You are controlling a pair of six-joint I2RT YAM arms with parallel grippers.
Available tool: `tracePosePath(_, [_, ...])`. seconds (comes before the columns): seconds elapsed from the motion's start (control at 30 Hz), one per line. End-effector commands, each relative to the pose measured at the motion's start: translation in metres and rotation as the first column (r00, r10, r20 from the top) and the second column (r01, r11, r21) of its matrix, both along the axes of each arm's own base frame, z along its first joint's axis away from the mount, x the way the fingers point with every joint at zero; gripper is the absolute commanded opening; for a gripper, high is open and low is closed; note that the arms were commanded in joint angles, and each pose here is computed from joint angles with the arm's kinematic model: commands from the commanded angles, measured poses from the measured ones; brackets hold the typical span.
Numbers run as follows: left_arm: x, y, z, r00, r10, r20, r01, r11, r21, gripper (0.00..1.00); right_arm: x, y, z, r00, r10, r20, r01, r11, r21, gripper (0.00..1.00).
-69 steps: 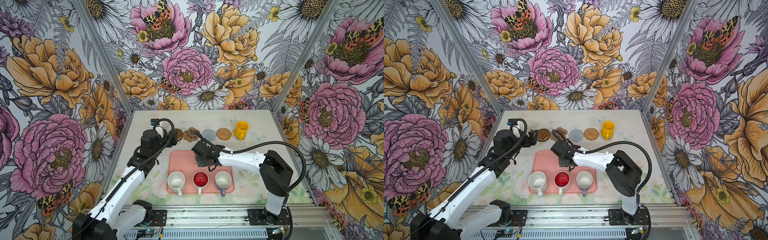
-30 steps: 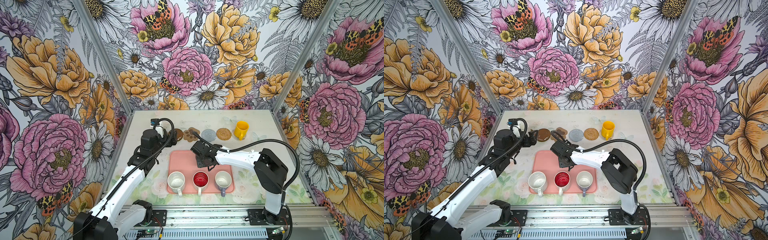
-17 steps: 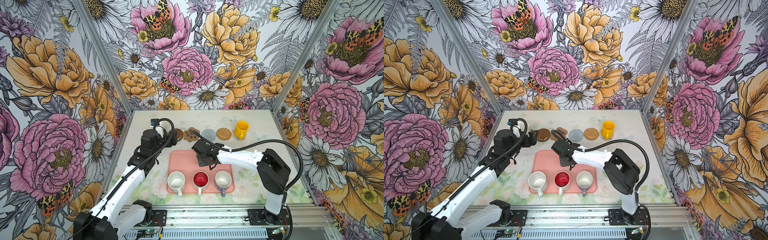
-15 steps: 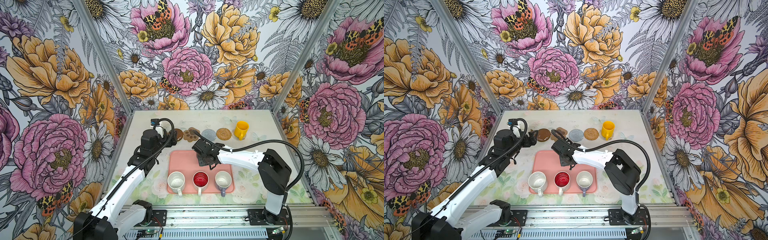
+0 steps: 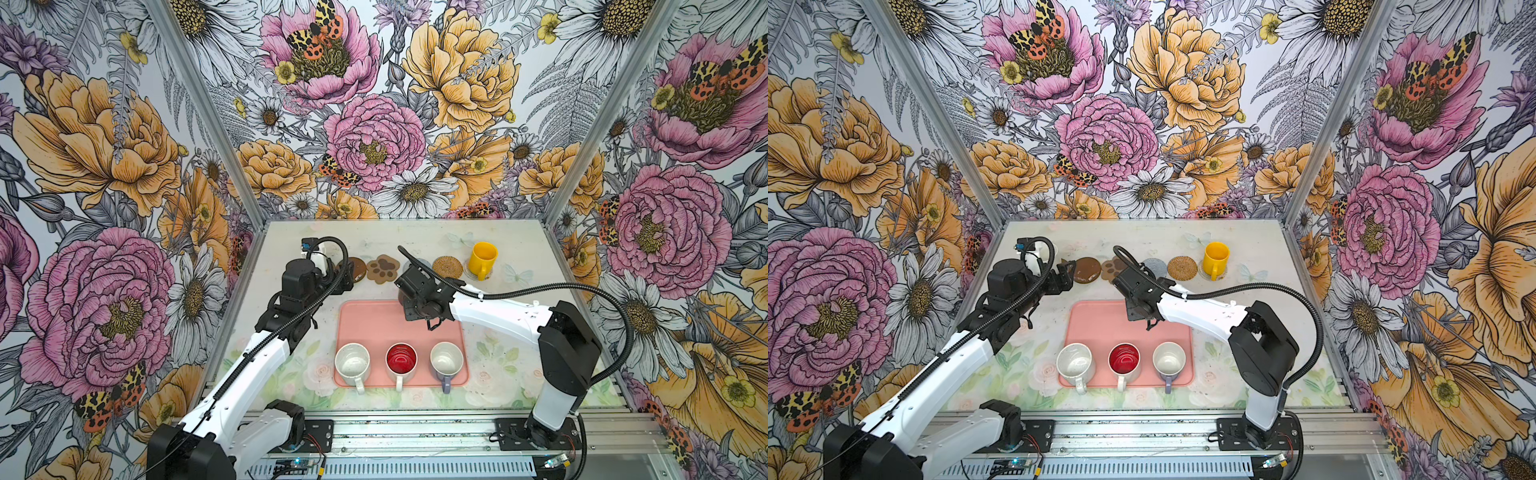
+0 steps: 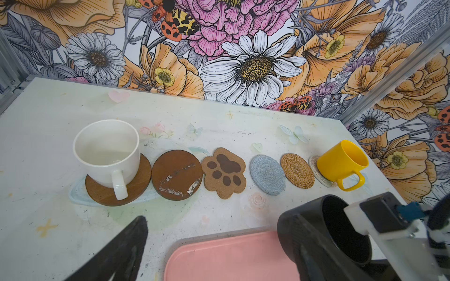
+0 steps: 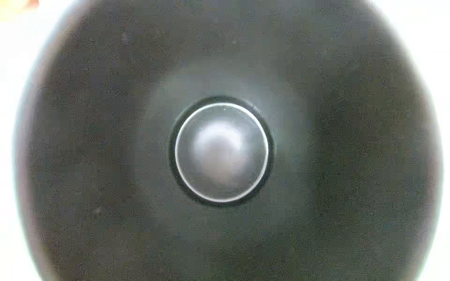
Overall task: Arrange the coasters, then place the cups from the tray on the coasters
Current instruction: 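Lift the black mug off the tray with the right gripper, then carry the black mug with the right gripper over the woven rattan coaster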
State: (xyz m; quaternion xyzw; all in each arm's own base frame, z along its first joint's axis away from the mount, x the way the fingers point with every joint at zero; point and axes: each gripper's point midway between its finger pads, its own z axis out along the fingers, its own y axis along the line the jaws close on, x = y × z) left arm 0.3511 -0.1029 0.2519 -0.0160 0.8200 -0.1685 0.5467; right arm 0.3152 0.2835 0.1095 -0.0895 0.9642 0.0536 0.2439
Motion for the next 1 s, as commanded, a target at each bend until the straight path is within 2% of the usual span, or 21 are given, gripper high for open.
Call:
tracePosePath(0.0, [0.000, 0.005, 0.002, 1.000, 0.012, 0.014, -0.011, 1.000, -0.007, 0.92, 0.021, -0.010, 0.045, 0.991, -0.025, 0.131, 0.019, 0.999, 0.049, 0.00])
tracePosePath(0.23, [0.000, 0.006, 0.002, 1.000, 0.015, 0.013, -0.015, 1.000, -0.004, 0.92, 0.053, -0.043, 0.072, 0.984, -0.070, 0.161, 0.056, 0.994, 0.091, 0.00])
tracePosePath(0.53, [0.002, 0.009, -0.001, 1.000, 0.025, 0.003, -0.025, 1.000, 0.000, 0.92, 0.097, -0.080, 0.092, 0.975, -0.085, 0.206, 0.078, 0.996, 0.040, 0.00])
tracePosePath(0.97, [0.002, 0.011, 0.000, 1.000, 0.028, 0.000, -0.028, 1.000, 0.007, 0.92, 0.146, -0.099, 0.071, 0.985, -0.107, 0.135, 0.102, 0.994, 0.043, 0.00])
